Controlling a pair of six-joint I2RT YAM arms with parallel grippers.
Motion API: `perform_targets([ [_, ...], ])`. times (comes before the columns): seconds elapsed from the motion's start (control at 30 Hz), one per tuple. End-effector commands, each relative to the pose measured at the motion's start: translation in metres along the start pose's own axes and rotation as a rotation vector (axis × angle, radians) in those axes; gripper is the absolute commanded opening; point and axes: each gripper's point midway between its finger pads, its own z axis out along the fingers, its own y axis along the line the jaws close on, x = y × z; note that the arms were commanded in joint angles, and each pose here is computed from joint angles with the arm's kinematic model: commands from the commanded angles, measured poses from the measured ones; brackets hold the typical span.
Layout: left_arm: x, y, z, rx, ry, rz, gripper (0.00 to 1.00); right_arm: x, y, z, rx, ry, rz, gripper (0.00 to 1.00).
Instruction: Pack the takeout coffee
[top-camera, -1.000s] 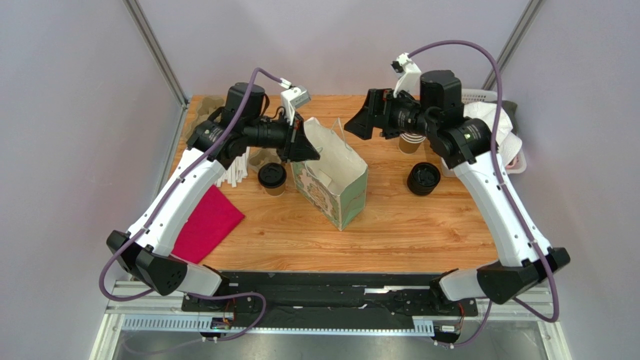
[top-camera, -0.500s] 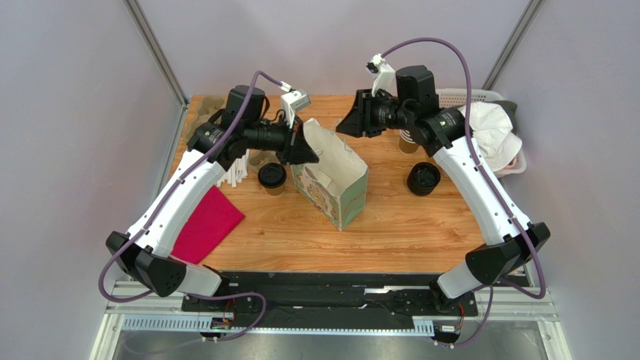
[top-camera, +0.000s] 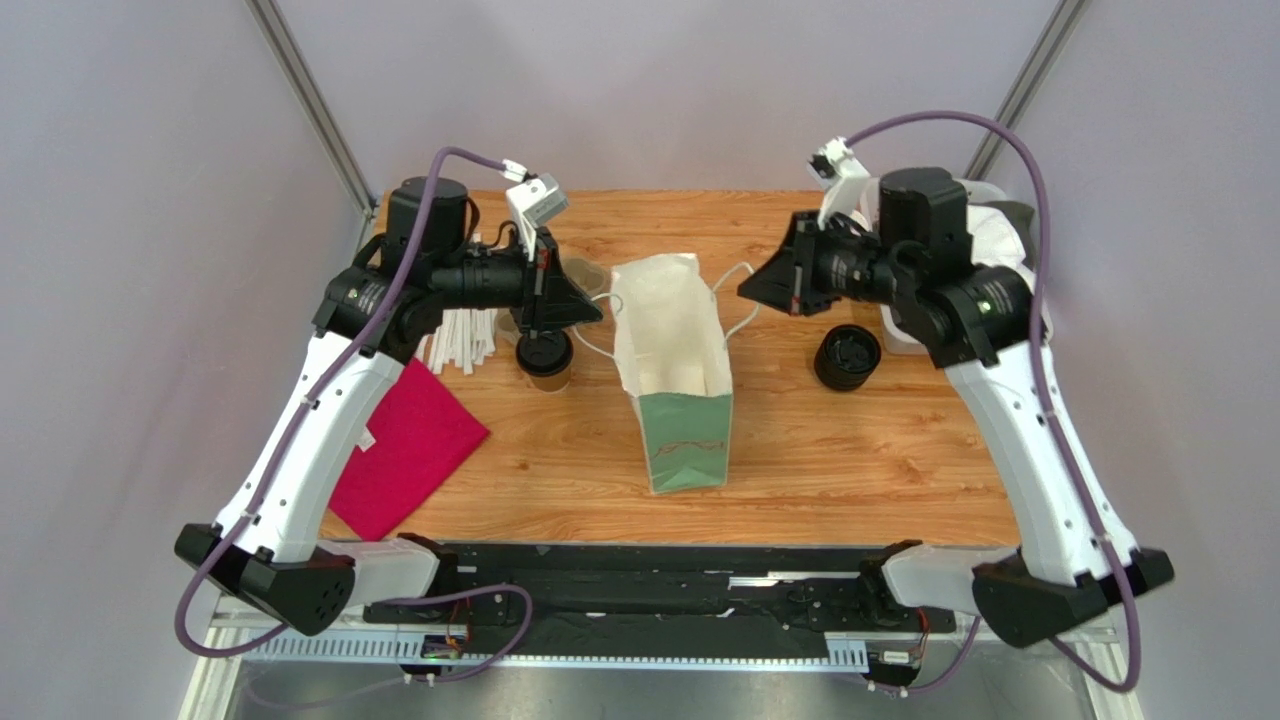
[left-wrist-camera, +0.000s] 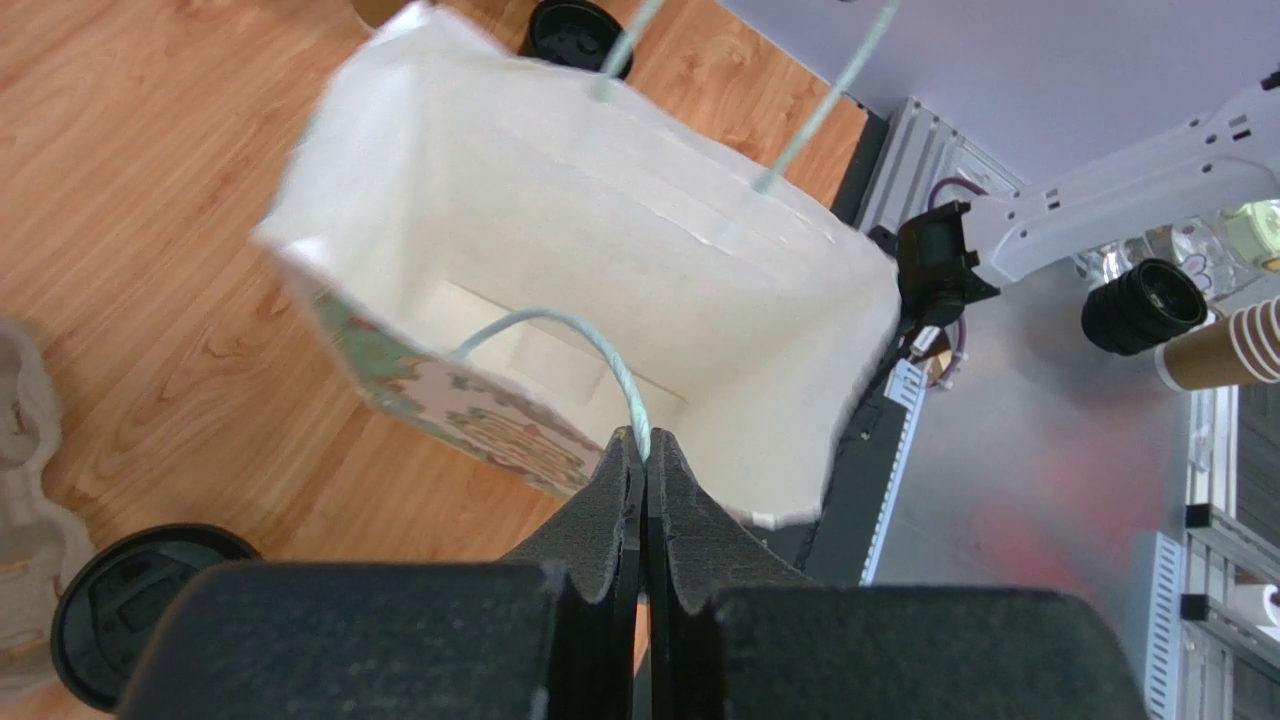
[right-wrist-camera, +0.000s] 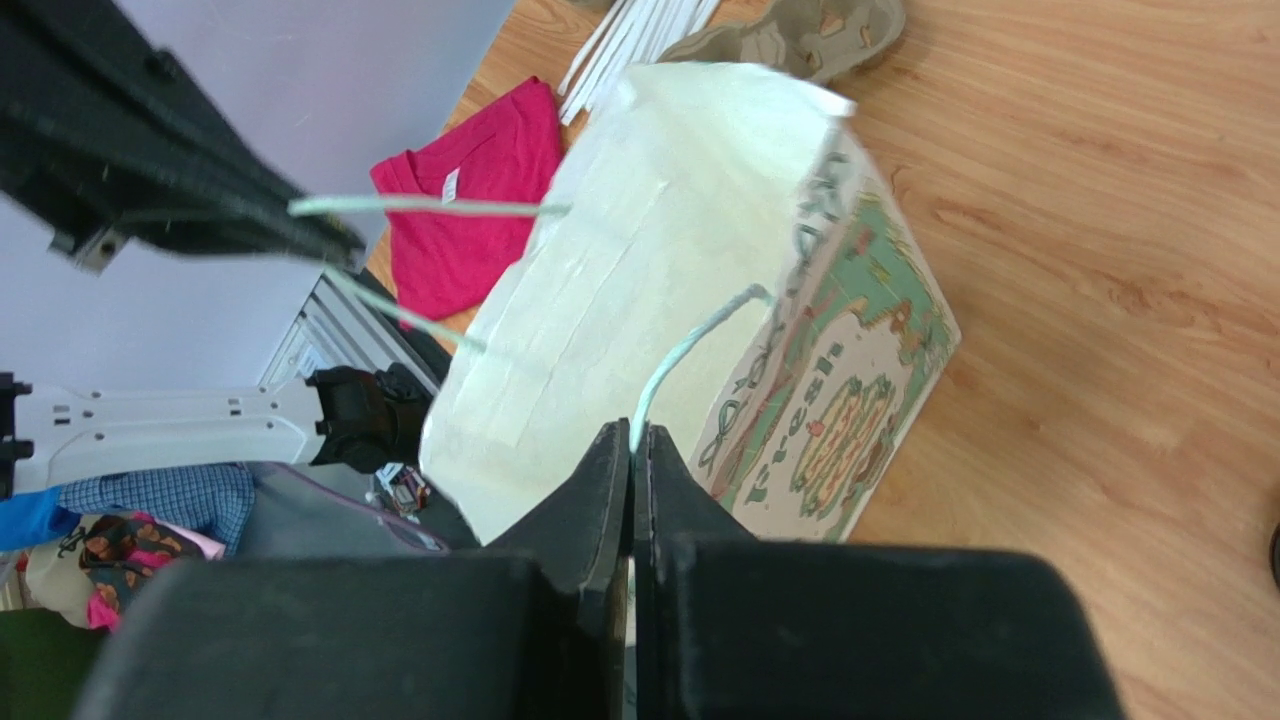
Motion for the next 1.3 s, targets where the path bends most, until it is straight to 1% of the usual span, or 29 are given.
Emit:
perform_targets([
  [0.0,0.006,0.000,-0.006,0.025,0.004,0.007,0.00,0.035,0.005,-0.027,-0.002,0.042,0.019,0.00],
  [0.1,0.019,0.007,-0.001,0.009,0.028,-0.024,0.00,0.055,-0.017,-0.028,0.059,0.071,0.035,0.00],
  [0.23,0.041,0.020,0.005,-0.025,0.070,-0.081,0.00,0.087,-0.039,-0.024,0.093,0.148,0.072,0.00],
  [0.37,0.066,0.029,0.012,-0.041,0.111,-0.150,0.00,0.107,-0.056,-0.029,0.148,0.193,0.059,0.00],
  [0.57,0.088,0.032,0.021,-0.019,0.147,-0.228,0.00,0.140,-0.069,-0.024,0.156,0.255,0.090,0.00],
  [0.83,0.127,0.033,0.038,0.036,0.203,-0.351,0.00,0.164,-0.083,-0.008,0.152,0.307,0.134,0.00],
  [1.0,0.135,0.025,0.056,0.097,0.228,-0.387,0.00,0.175,-0.090,0.000,0.153,0.338,0.159,0.00],
  [1.27,0.131,0.021,0.083,0.151,0.211,-0.407,0.00,0.182,-0.093,0.013,0.129,0.350,0.195,0.00],
])
